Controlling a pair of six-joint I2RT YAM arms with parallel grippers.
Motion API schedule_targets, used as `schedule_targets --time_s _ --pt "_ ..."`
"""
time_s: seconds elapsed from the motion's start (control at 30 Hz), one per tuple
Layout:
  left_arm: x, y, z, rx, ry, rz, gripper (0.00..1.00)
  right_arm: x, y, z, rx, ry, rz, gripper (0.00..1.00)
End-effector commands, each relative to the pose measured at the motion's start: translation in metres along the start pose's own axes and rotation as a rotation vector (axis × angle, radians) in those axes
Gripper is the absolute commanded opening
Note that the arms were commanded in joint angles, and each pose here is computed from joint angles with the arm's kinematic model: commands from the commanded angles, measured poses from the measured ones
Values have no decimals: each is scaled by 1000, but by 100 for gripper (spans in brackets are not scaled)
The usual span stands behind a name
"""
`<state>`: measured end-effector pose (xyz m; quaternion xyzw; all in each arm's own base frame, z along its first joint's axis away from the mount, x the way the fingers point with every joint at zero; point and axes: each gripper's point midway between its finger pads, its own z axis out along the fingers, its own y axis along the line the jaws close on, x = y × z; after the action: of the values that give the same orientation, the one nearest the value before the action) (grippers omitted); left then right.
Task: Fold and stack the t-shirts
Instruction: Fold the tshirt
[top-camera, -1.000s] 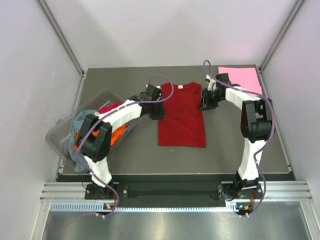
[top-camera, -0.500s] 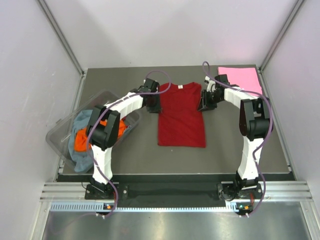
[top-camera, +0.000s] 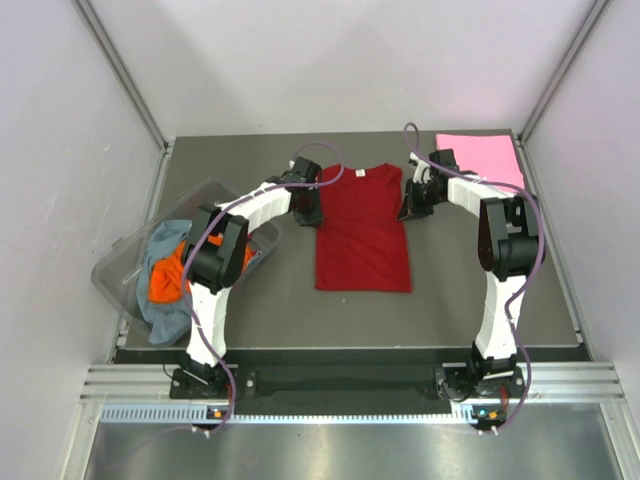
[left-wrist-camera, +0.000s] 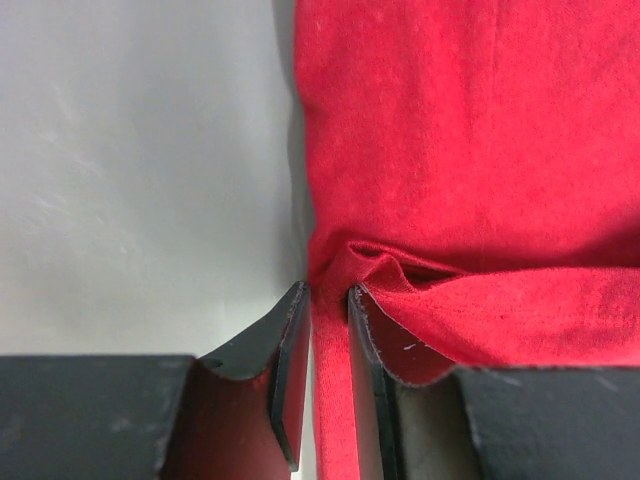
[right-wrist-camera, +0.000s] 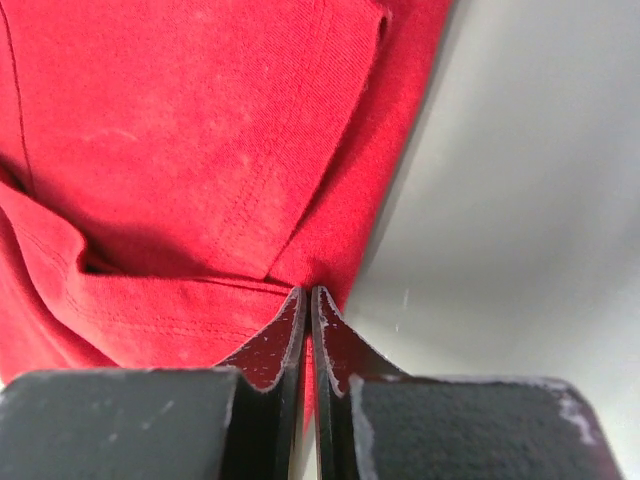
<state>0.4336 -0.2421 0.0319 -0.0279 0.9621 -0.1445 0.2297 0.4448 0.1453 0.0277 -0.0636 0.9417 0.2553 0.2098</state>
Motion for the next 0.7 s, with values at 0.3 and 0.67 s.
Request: schedule_targets --time_s 0.3,0.67 --pt "-11 26 6 -142 -35 -6 26 -43 -5 -29 75 -219 -74 0" --pt "-19 22 7 -135 -49 -10 27 -58 1 -42 63 -320 -72 0"
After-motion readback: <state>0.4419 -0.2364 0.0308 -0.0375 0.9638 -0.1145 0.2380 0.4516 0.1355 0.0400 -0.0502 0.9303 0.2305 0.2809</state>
